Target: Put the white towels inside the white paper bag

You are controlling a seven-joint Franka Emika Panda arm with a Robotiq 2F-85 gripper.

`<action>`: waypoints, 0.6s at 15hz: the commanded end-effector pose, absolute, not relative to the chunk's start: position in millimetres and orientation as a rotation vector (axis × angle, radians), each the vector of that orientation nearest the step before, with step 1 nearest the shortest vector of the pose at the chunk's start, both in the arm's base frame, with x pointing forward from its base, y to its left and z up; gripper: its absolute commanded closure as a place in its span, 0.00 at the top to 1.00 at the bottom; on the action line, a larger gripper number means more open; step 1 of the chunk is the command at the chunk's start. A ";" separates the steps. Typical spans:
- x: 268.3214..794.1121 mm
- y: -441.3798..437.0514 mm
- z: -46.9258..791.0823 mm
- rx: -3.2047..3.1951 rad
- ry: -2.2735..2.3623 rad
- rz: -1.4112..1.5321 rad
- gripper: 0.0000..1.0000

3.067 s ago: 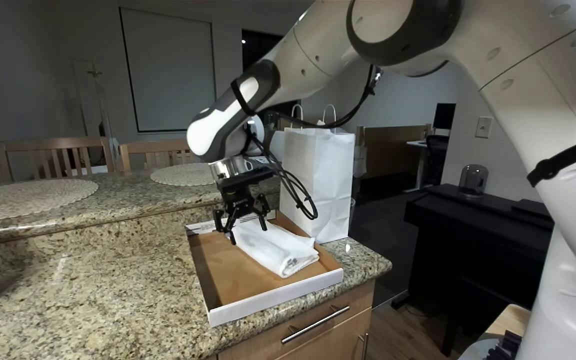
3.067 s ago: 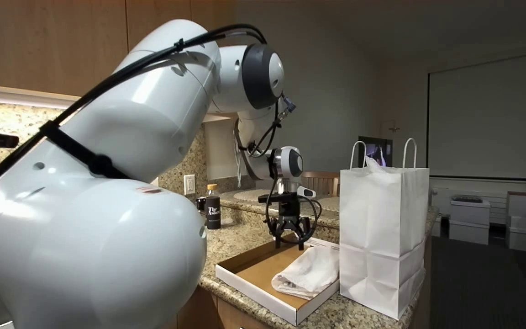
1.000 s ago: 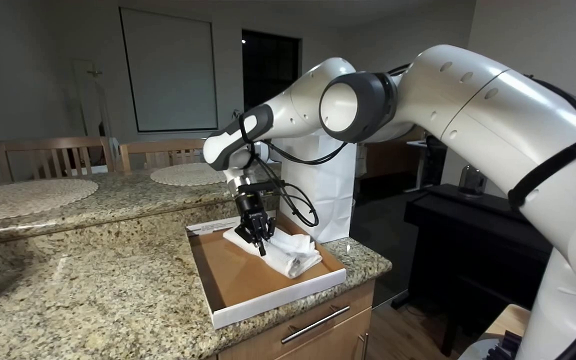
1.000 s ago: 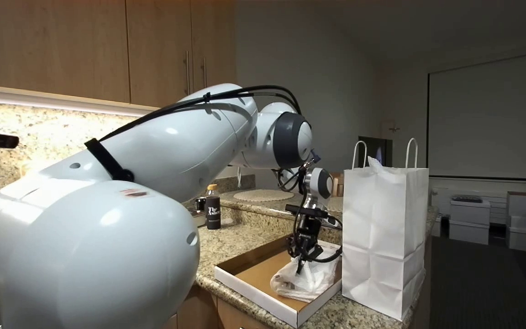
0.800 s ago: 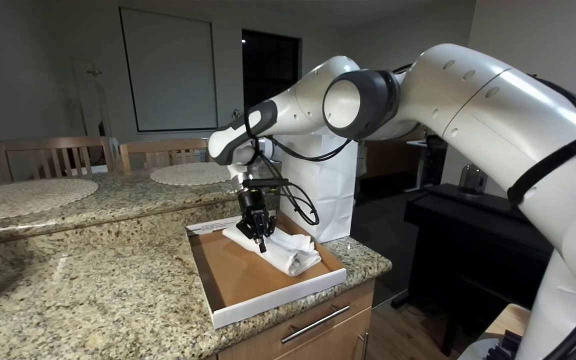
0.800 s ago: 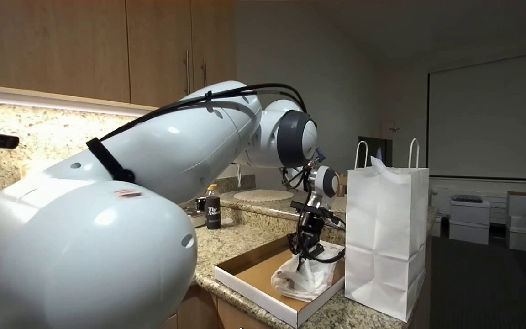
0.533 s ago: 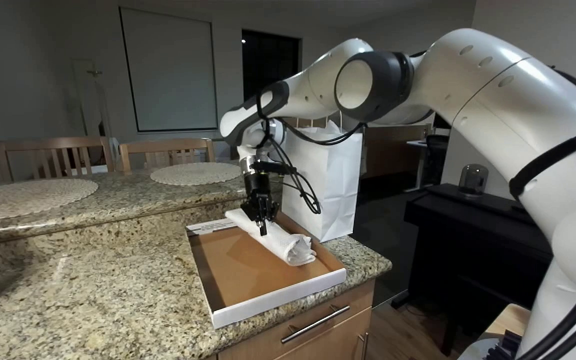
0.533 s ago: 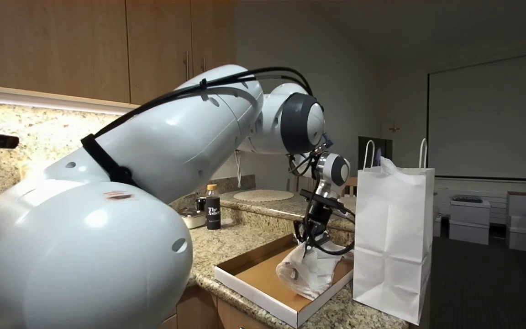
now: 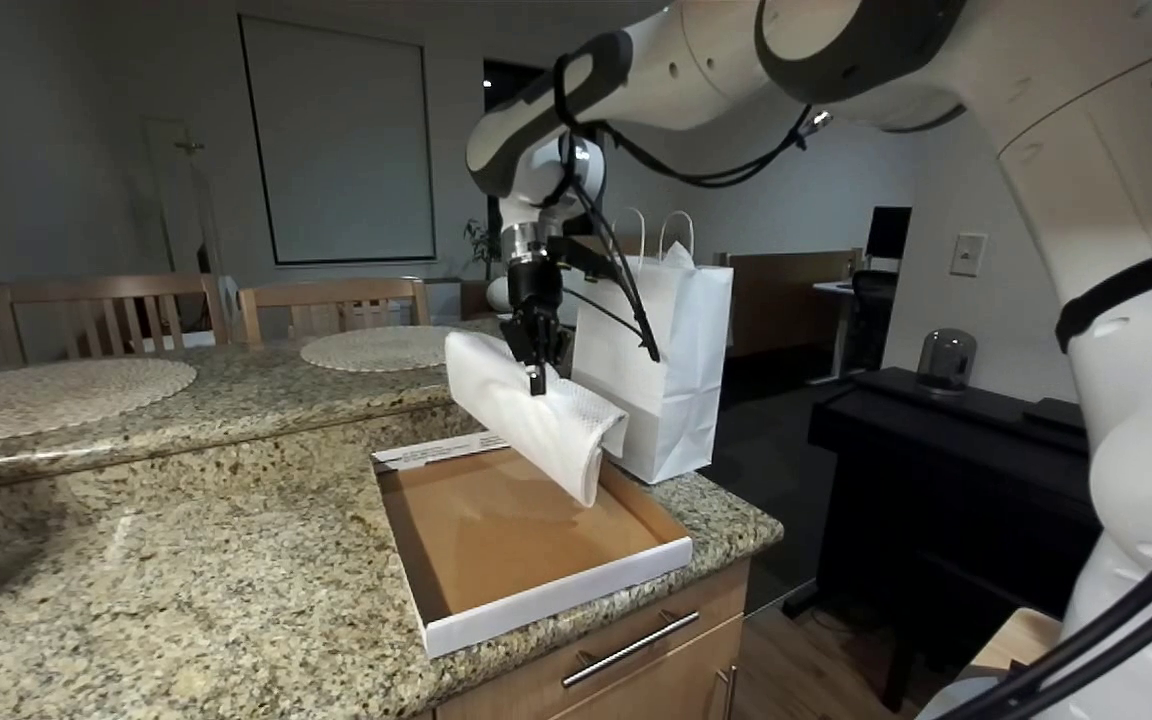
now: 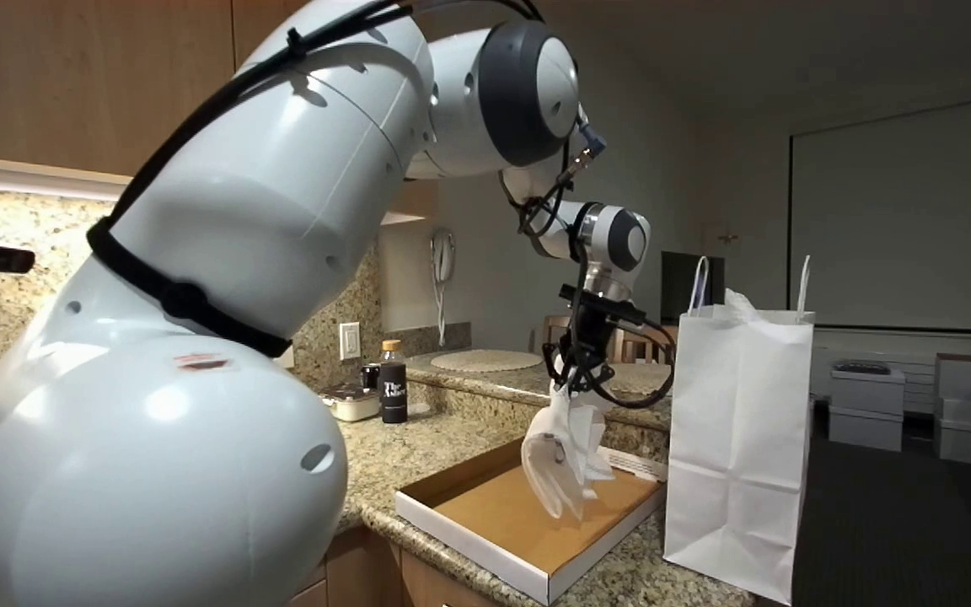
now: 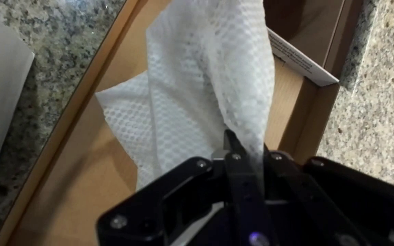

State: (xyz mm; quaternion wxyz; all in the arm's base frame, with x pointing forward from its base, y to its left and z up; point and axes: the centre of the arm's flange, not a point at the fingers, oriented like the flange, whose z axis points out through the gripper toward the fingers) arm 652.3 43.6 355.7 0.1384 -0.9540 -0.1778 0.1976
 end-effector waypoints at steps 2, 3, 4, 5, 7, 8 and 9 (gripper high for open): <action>599.5 61.8 387.8 -2.728 -0.704 0.513 0.02; 591.0 64.9 396.9 -2.733 -0.723 0.489 0.02; 585.8 67.2 405.4 -2.734 -0.732 0.464 0.02; 582.1 69.8 414.0 -2.735 -0.741 0.423 0.02; 572.7 70.5 439.2 -2.753 -0.758 0.336 0.02; 568.7 70.2 451.8 -2.758 -0.772 0.295 0.02; 562.9 68.7 467.3 -2.768 -0.781 0.250 0.02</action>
